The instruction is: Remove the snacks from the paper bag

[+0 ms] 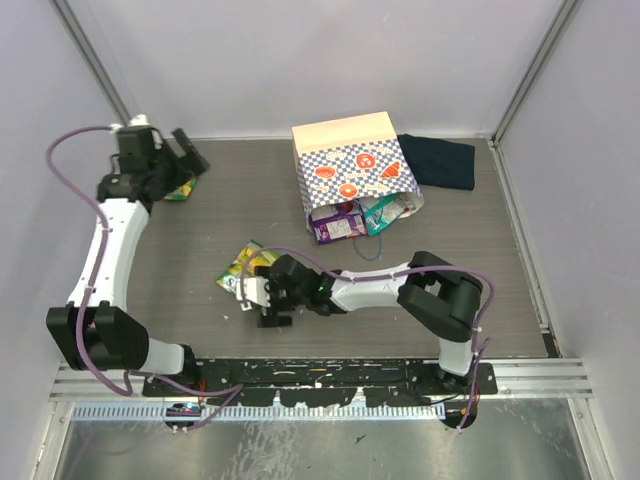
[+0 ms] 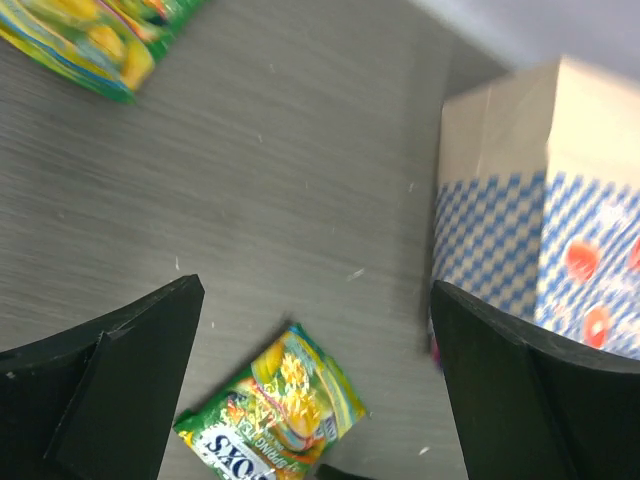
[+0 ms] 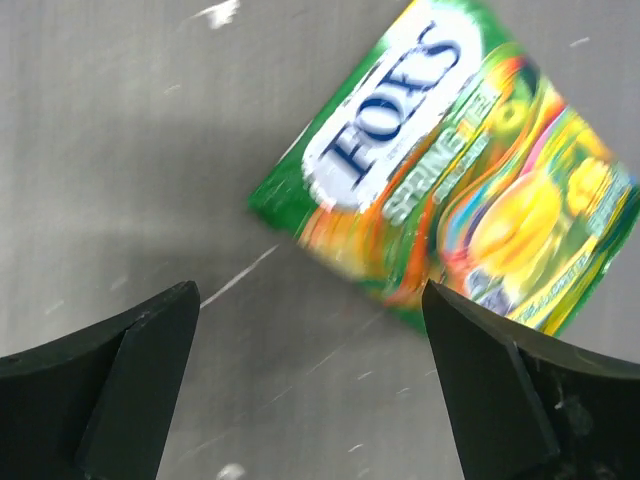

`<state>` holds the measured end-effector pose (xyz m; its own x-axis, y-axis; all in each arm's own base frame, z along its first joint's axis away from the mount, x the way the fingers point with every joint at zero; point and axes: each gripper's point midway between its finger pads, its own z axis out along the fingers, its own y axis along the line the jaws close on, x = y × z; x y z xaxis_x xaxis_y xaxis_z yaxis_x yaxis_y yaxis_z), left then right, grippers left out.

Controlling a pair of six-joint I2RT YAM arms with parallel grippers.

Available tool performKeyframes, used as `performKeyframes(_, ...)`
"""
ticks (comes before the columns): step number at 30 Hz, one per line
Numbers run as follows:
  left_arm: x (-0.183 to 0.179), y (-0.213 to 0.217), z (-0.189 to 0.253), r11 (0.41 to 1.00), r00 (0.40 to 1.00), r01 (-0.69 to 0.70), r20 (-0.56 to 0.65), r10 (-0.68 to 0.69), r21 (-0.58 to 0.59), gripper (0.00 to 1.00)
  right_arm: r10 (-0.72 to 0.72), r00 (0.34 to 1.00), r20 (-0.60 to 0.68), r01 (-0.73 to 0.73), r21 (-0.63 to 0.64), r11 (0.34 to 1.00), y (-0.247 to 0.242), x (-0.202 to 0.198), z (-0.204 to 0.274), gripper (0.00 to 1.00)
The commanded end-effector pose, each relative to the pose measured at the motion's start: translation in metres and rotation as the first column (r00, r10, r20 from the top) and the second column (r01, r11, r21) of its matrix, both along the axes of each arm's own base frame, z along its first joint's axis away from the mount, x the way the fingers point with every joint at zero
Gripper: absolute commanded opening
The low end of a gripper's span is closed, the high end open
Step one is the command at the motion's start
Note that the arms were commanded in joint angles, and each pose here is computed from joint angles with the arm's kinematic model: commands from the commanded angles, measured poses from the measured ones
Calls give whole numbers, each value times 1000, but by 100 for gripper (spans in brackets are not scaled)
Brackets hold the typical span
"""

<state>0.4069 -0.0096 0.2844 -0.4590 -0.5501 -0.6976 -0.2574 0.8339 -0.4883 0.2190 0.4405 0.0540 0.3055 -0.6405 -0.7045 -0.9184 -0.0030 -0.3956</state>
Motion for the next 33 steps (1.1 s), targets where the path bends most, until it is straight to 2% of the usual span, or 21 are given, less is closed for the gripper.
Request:
performKeyframes(1, -8, -41, -32, 960, 995, 65, -91, -42, 273, 98, 117, 989, -92, -79, 340, 937, 1, -17, 117, 99)
performKeyframes(5, -22, -68, -65, 959, 978, 150, -179, -107, 242, 98, 168, 979, -116, -74, 567, 821, -38, -14, 192, 100)
performKeyframes(9, -50, -79, -84, 973, 973, 145, -204, -107, 180, 98, 108, 983, -152, 31, 706, 708, -76, 0, 238, 100)
performKeyframes(12, -83, -84, -98, 982, 972, 108, -222, -71, 158, 98, -101, 963, -250, 256, 734, 629, -97, 38, 252, 100)
performKeyframes(14, -109, -88, -104, 994, 975, 47, -222, -24, 96, 98, -238, 885, -399, 462, 699, 546, -112, 68, 251, 100)
performKeyframes(15, -121, -92, -111, 998, 974, 21, -228, -8, 55, 98, -242, 849, -470, 521, 662, 539, -115, 77, 245, 100)
performKeyframes(17, -145, -95, -128, 995, 961, -93, -264, 84, -24, 98, -191, 787, -586, 576, 587, 569, -109, 79, 231, 98)
performKeyframes(20, -179, -78, -153, 947, 890, -320, -354, 288, -36, 98, -165, 744, -648, 604, 546, 580, -105, 76, 209, 97)
performKeyframes(22, -184, -71, -166, 928, 871, -373, -351, 344, -17, 98, -153, 735, -660, 611, 547, 572, -106, 73, 203, 96)
performKeyframes(25, -186, -72, -183, 916, 845, -402, -387, 369, -5, 98, -158, 728, -667, 617, 537, 574, -110, 68, 200, 96)
performKeyframes(29, -182, -95, -212, 934, 815, -356, -488, 311, 0, 98, -200, 722, -663, 635, 520, 570, -120, 65, 195, 96)
performKeyframes(33, -185, -105, -243, 942, 751, -326, -583, 310, 81, 98, -230, 713, -662, 653, 506, 564, -128, 62, 189, 96)
